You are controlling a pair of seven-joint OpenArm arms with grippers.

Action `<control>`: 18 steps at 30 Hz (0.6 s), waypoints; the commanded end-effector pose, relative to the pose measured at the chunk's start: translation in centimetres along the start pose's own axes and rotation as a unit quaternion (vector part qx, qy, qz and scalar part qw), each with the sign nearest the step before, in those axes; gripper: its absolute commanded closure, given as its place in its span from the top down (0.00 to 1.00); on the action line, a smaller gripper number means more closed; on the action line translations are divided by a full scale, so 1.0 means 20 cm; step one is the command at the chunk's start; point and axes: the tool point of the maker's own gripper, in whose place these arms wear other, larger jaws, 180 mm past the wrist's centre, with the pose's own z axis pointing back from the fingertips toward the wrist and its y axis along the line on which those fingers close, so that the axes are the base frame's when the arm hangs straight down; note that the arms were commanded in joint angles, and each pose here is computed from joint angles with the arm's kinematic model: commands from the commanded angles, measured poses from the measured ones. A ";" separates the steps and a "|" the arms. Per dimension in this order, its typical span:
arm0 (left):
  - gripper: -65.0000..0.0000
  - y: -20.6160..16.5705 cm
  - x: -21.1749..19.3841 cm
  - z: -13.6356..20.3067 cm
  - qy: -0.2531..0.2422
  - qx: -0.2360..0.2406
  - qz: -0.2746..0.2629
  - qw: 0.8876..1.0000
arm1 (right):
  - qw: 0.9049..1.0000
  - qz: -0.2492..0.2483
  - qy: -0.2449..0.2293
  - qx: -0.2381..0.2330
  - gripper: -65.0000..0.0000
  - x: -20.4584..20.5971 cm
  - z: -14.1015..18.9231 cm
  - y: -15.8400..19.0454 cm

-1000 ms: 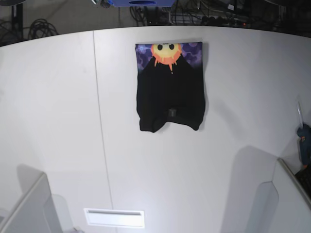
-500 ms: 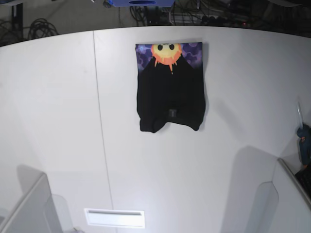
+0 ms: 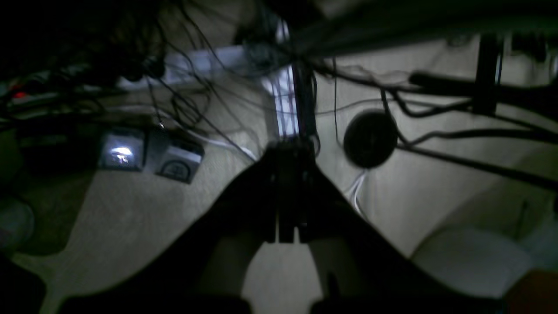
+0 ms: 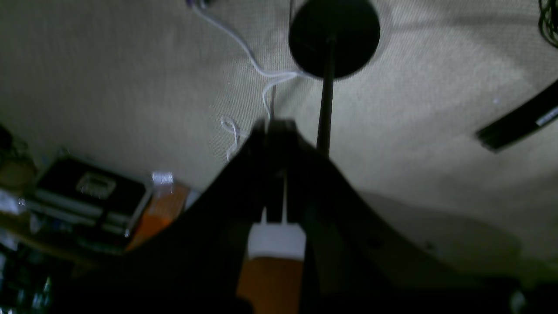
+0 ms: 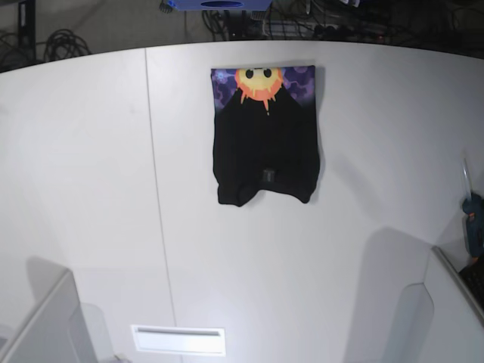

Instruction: Fold the T-shirt properly

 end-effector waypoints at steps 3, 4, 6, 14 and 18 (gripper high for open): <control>0.00 -0.02 0.01 -0.05 0.033 -0.010 -0.009 0.999 | 1.000 -0.015 0.006 0.013 0.00 -0.02 -0.03 0.06; 0.00 -0.03 0.01 -0.06 0.038 -0.012 -0.010 0.999 | 1.000 -0.017 -0.005 0.019 0.00 0.00 -0.03 0.10; 0.00 -0.08 0.02 -0.09 0.038 -0.019 -0.009 0.999 | 0.999 -0.022 -0.031 0.030 0.00 0.06 -0.04 0.18; 0.00 -0.08 0.00 -0.08 0.040 -0.019 -0.008 0.999 | 0.981 -0.162 -0.107 0.017 0.00 0.19 -0.04 0.19; 0.00 -0.07 0.02 -0.09 0.036 -0.018 -0.008 0.999 | 0.979 -0.171 -0.110 0.009 0.00 0.19 -0.03 0.15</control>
